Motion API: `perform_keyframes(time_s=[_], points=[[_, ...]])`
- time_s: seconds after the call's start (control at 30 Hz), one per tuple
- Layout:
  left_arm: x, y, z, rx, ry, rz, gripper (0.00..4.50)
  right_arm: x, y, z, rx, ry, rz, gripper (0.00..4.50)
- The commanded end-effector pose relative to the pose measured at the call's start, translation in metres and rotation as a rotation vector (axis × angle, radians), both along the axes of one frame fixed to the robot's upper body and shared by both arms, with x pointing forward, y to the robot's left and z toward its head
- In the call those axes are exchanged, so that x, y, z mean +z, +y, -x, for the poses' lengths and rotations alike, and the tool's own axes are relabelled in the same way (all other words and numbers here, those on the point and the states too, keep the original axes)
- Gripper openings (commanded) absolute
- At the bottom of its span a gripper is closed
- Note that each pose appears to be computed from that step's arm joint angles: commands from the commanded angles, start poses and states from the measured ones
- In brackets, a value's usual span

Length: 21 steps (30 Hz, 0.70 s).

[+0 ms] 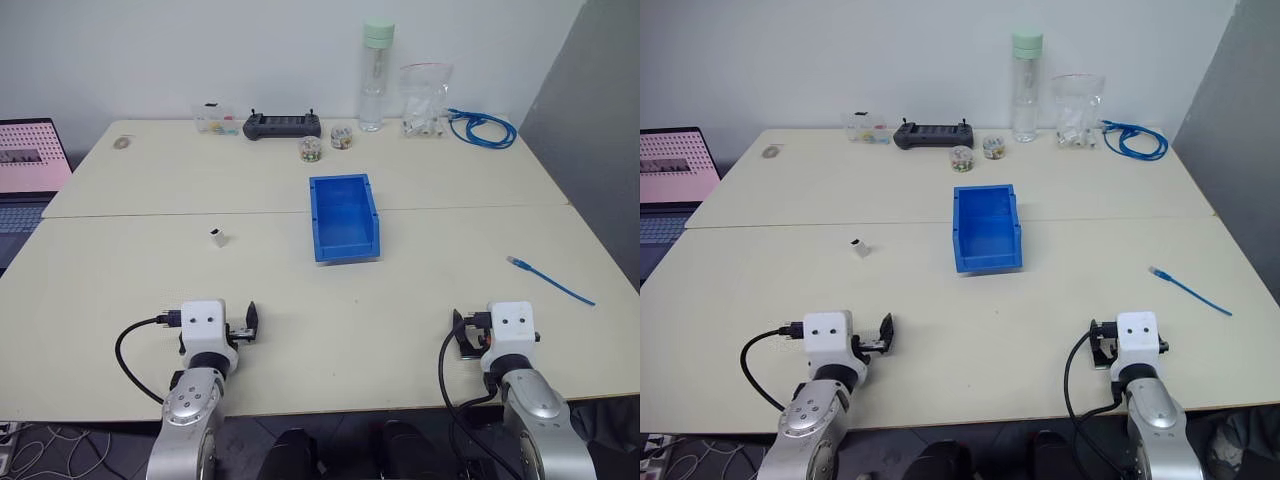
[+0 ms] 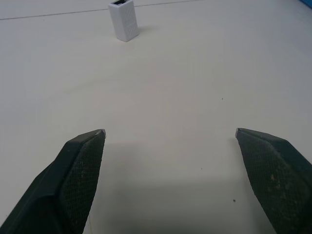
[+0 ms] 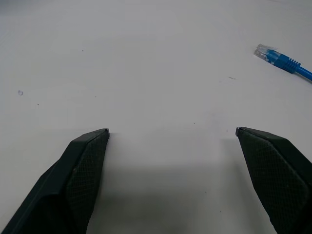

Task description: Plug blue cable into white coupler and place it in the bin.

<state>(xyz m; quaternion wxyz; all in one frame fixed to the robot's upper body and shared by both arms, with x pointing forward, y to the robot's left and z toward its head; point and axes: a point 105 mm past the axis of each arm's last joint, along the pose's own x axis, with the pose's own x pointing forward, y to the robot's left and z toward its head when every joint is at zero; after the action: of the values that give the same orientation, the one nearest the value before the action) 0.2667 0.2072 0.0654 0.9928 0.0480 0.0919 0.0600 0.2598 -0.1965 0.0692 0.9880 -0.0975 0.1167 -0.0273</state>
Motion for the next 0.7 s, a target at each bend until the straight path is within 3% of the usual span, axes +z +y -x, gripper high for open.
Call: perform_keyframes(time_s=[0.03, 0.4, 0.7], points=[[0.008, 0.001, -0.001, -0.001, -0.032, -0.023, 4.5, 0.014, 0.001, -0.002, 0.011, -0.06, 0.003, 4.42], [0.008, -0.001, 0.001, -0.006, -0.034, 0.007, 4.5, 0.016, 0.001, -0.006, 0.027, -0.072, 0.007, 4.42], [0.019, -0.03, -0.007, -0.221, -0.057, 0.028, 4.5, 0.023, -0.024, -0.011, -0.016, -0.066, -0.03, 4.42]])
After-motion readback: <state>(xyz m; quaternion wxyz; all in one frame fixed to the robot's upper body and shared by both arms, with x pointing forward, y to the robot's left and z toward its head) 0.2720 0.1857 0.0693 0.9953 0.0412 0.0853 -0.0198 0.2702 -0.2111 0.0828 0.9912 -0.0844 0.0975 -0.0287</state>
